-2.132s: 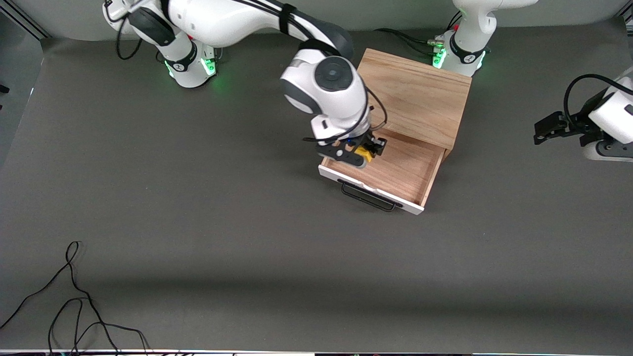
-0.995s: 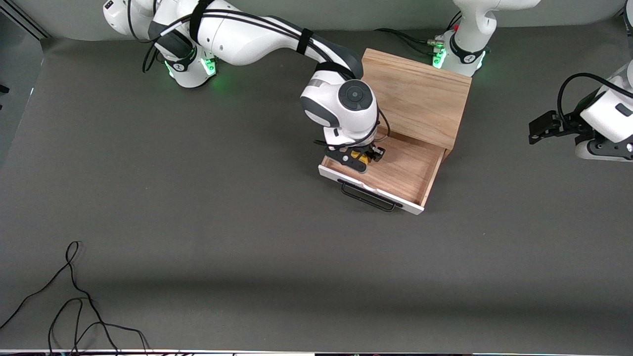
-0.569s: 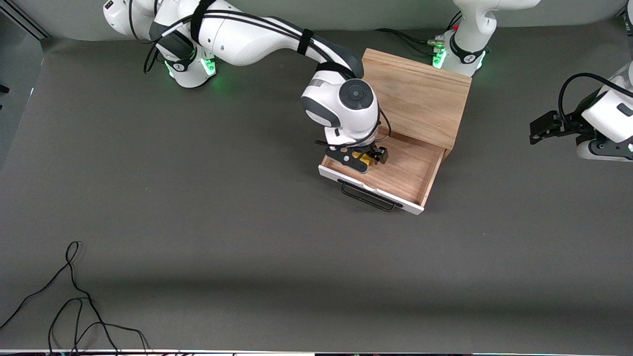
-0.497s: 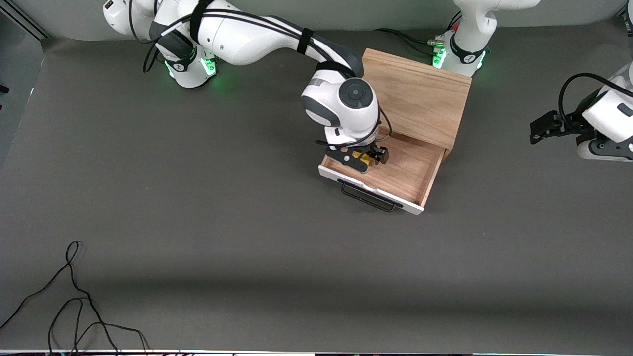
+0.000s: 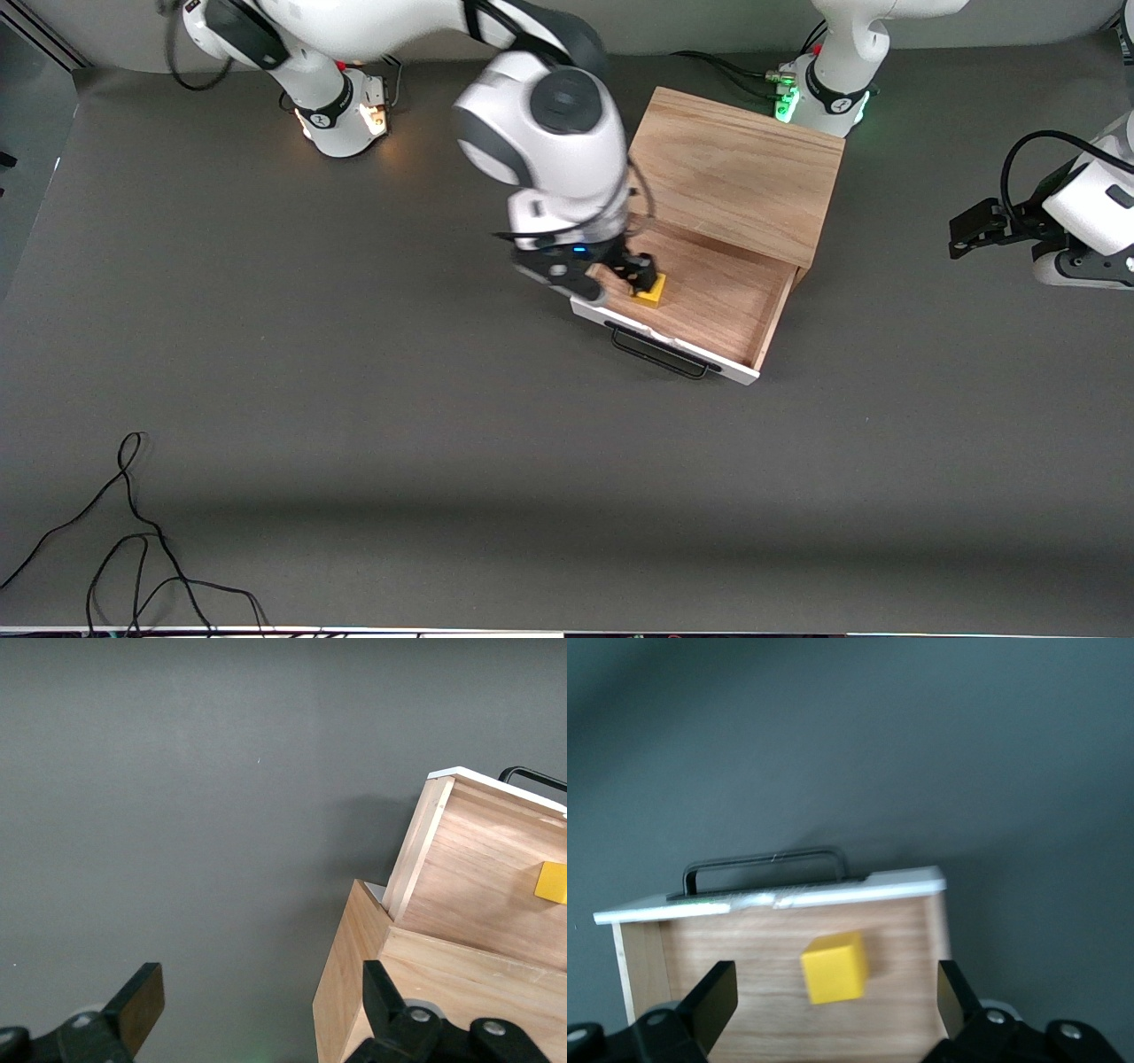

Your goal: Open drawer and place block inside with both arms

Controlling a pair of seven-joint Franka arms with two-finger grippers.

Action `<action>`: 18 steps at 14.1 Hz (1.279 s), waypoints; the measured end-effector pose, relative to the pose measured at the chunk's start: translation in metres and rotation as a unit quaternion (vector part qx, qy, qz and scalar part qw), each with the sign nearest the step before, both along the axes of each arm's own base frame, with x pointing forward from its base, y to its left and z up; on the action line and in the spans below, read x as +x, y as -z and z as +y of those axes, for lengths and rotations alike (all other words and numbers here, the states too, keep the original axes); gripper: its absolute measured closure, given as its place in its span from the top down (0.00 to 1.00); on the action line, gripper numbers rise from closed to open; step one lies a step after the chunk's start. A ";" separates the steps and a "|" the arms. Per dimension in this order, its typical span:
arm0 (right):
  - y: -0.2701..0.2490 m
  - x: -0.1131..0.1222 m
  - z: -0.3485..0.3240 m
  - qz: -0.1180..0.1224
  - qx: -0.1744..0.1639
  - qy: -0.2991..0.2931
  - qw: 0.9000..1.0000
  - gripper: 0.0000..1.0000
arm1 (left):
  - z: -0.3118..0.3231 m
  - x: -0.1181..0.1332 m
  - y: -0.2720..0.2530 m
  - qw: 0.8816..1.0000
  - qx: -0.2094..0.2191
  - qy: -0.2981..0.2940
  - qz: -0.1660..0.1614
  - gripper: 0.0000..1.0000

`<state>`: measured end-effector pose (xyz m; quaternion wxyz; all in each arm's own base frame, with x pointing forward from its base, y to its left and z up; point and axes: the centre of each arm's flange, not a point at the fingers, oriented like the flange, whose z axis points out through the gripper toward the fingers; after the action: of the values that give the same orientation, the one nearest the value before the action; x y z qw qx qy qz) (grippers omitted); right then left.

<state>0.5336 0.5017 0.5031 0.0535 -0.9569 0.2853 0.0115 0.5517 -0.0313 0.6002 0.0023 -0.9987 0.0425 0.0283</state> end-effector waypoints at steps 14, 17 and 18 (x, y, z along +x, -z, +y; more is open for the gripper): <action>-0.102 0.041 -0.456 0.005 -0.021 -0.120 0.992 1.00 | -0.004 0.001 0.003 1.000 0.001 -0.006 0.003 1.00; -0.089 0.011 -0.471 -0.011 -0.025 -0.145 0.989 1.00 | -0.004 0.002 0.004 1.000 0.001 -0.008 0.003 1.00; -0.086 0.004 -0.470 -0.011 -0.026 -0.157 0.987 1.00 | -0.004 0.002 0.004 1.000 0.001 -0.010 0.003 1.00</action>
<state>0.5372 0.0318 0.5890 0.0295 -0.9909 0.1313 0.0015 0.5533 -0.0357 0.5963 0.0030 -0.9990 0.0327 0.0318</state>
